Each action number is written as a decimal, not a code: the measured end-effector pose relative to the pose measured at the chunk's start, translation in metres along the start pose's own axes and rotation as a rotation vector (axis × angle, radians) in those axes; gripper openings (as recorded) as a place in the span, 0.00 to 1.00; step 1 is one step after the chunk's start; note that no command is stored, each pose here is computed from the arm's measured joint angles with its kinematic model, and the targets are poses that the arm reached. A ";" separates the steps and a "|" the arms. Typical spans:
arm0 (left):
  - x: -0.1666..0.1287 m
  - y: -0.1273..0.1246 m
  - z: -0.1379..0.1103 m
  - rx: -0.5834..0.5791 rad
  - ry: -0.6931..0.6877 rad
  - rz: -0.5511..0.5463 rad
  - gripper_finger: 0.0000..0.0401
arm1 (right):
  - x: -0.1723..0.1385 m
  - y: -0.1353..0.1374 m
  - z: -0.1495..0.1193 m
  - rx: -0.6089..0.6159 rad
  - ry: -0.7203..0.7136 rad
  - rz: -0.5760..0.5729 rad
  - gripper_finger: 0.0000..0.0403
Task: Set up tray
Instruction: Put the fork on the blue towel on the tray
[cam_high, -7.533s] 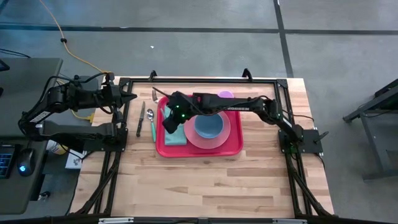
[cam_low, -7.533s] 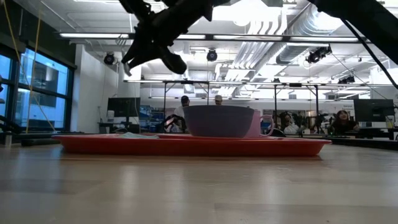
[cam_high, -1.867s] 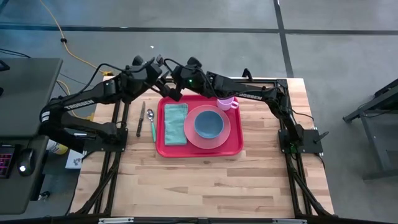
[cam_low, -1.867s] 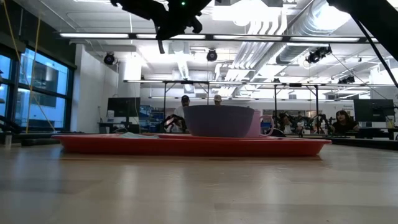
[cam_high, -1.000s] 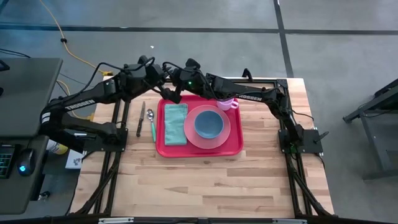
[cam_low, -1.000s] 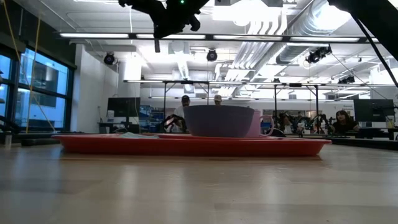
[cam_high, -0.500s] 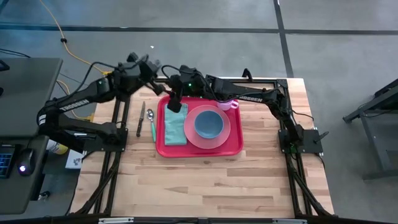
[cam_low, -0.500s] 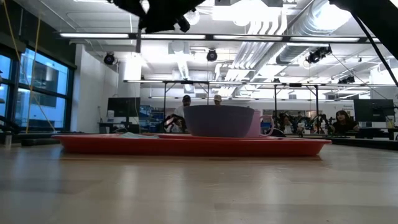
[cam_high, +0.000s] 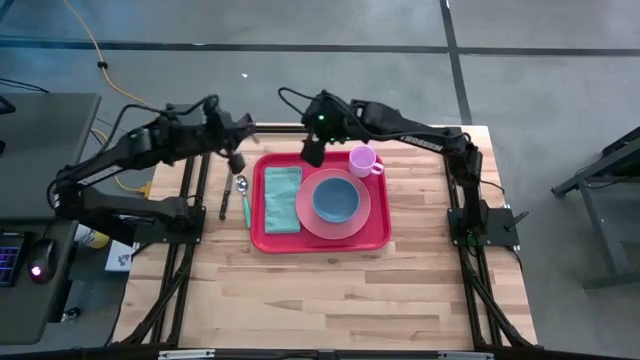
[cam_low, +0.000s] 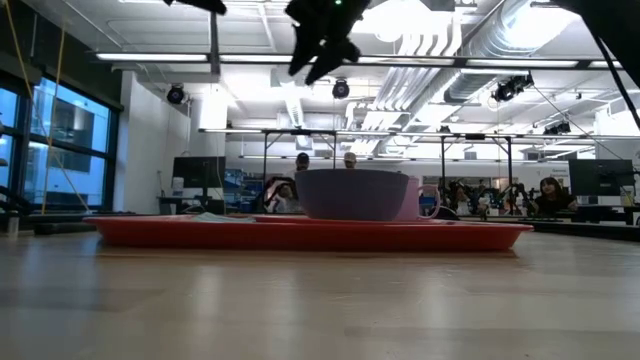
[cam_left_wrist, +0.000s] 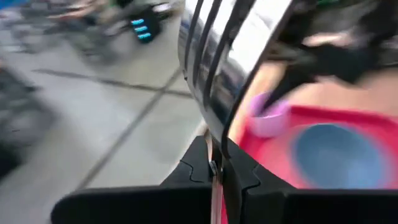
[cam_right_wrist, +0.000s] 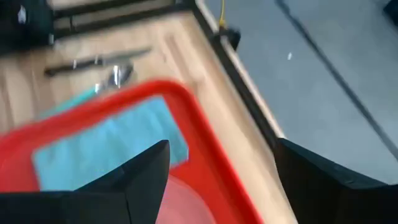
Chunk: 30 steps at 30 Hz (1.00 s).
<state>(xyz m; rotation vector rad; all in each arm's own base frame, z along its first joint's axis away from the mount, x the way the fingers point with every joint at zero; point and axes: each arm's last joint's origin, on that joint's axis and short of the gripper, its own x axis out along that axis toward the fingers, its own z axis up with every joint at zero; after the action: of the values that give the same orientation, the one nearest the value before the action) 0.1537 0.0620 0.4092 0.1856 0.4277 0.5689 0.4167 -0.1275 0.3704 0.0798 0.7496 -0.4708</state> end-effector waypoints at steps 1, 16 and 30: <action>-0.006 0.000 -0.001 -0.016 -0.008 -0.044 0.09 | -0.004 -0.002 -0.002 -0.002 0.019 0.003 0.66; -0.005 -0.023 -0.025 -0.257 0.084 -0.646 0.09 | -0.029 0.011 -0.017 -0.077 0.168 -0.018 0.66; 0.044 -0.053 -0.091 -0.339 0.088 -0.717 0.09 | -0.115 -0.037 -0.021 -0.041 0.141 -0.133 0.66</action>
<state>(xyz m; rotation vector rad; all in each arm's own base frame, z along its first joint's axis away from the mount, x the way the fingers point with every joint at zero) 0.1727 0.0471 0.2978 -0.3143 0.4429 -0.0634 0.3143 -0.1118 0.4357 0.0249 0.9067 -0.5804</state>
